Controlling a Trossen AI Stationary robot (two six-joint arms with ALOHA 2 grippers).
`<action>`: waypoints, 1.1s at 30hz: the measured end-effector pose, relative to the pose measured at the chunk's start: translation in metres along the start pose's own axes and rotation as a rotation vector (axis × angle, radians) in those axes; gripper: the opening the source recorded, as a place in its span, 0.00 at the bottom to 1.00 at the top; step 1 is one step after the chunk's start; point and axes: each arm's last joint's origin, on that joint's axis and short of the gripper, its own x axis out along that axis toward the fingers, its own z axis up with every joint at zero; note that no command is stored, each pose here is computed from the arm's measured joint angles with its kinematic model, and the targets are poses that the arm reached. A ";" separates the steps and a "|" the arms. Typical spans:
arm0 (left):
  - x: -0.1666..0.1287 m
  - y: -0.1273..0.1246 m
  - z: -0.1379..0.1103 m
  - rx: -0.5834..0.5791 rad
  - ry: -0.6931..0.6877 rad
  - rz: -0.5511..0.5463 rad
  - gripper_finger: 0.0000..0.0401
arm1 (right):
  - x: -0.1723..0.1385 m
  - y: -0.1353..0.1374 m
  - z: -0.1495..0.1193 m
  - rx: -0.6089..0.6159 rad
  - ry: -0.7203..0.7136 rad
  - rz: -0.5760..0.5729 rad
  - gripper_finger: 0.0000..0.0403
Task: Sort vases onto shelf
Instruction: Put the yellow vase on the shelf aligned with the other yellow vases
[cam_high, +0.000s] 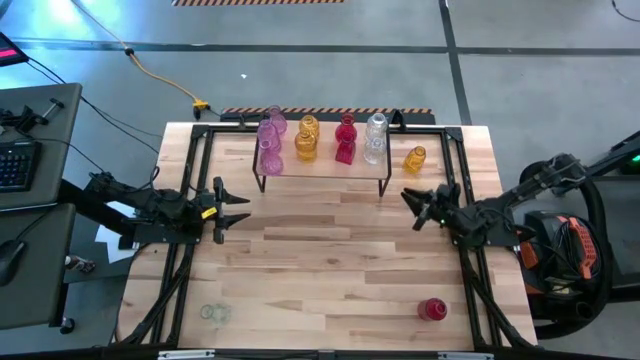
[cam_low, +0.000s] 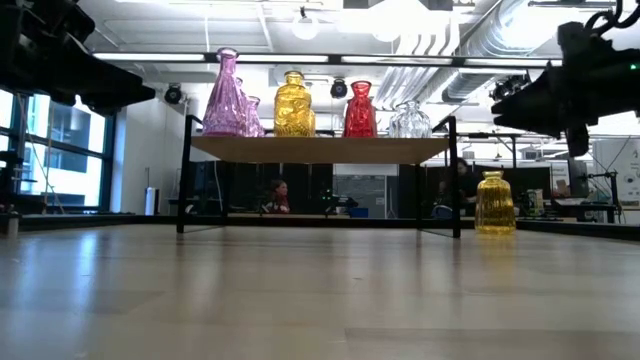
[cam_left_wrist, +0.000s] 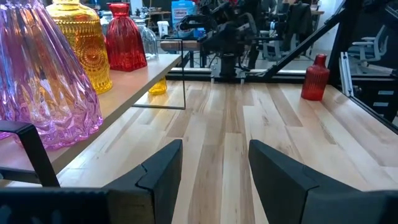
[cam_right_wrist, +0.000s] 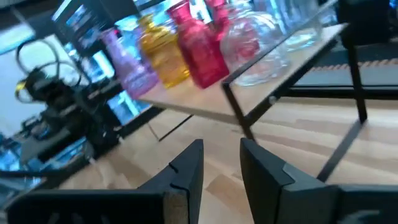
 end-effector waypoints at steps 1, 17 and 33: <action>0.000 0.000 0.000 0.000 0.000 0.000 0.44 | 0.001 -0.001 0.000 0.014 -0.002 -0.004 0.22; 0.000 0.000 0.000 0.000 0.000 0.000 0.44 | 0.011 0.044 0.176 -0.241 -0.221 -0.286 0.22; 0.000 0.000 0.000 0.000 0.000 0.000 0.44 | 0.032 0.059 0.293 -0.212 0.132 -0.550 0.22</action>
